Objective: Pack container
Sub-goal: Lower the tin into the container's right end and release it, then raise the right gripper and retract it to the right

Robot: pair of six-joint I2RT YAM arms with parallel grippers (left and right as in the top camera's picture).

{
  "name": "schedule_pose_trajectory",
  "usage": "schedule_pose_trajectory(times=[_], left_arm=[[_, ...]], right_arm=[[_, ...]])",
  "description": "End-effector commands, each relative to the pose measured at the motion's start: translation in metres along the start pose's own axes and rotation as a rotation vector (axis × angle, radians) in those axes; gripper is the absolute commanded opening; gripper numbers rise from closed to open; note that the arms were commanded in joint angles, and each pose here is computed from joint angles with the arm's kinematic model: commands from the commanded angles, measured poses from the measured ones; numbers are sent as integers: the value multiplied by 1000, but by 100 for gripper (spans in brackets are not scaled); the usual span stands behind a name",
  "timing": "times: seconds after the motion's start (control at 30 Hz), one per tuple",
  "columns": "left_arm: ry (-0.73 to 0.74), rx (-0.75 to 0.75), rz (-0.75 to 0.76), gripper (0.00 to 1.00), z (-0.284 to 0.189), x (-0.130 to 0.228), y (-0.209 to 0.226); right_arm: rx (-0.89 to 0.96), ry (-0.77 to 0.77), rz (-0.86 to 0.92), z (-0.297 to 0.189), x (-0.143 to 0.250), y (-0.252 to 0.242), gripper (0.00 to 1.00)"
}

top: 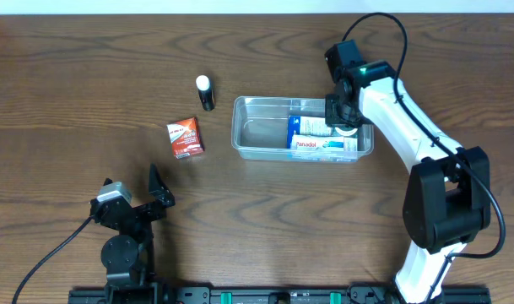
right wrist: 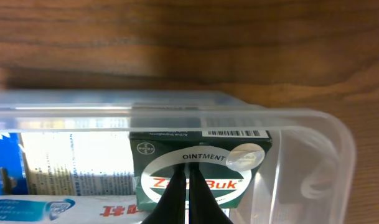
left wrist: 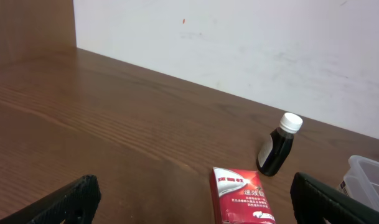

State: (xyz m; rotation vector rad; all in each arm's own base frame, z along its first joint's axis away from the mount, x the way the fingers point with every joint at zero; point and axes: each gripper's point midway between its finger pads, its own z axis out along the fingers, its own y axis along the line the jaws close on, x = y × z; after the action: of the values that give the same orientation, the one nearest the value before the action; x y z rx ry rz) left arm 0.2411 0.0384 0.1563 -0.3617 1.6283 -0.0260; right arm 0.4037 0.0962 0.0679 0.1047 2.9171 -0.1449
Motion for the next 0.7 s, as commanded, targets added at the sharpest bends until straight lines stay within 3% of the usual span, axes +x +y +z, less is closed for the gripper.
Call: schedule_pose_trajectory(times=[0.0, 0.4, 0.67], left_arm=[[41, -40, 14, 98, 1, 16, 9], [41, -40, 14, 98, 1, 16, 9], [41, -40, 14, 98, 1, 16, 9]], right_arm=[[1, -12, 8, -2, 2, -5, 2], [-13, -44, -3, -4, -5, -3, 1], [-99, -231, -2, -100, -44, -10, 3]])
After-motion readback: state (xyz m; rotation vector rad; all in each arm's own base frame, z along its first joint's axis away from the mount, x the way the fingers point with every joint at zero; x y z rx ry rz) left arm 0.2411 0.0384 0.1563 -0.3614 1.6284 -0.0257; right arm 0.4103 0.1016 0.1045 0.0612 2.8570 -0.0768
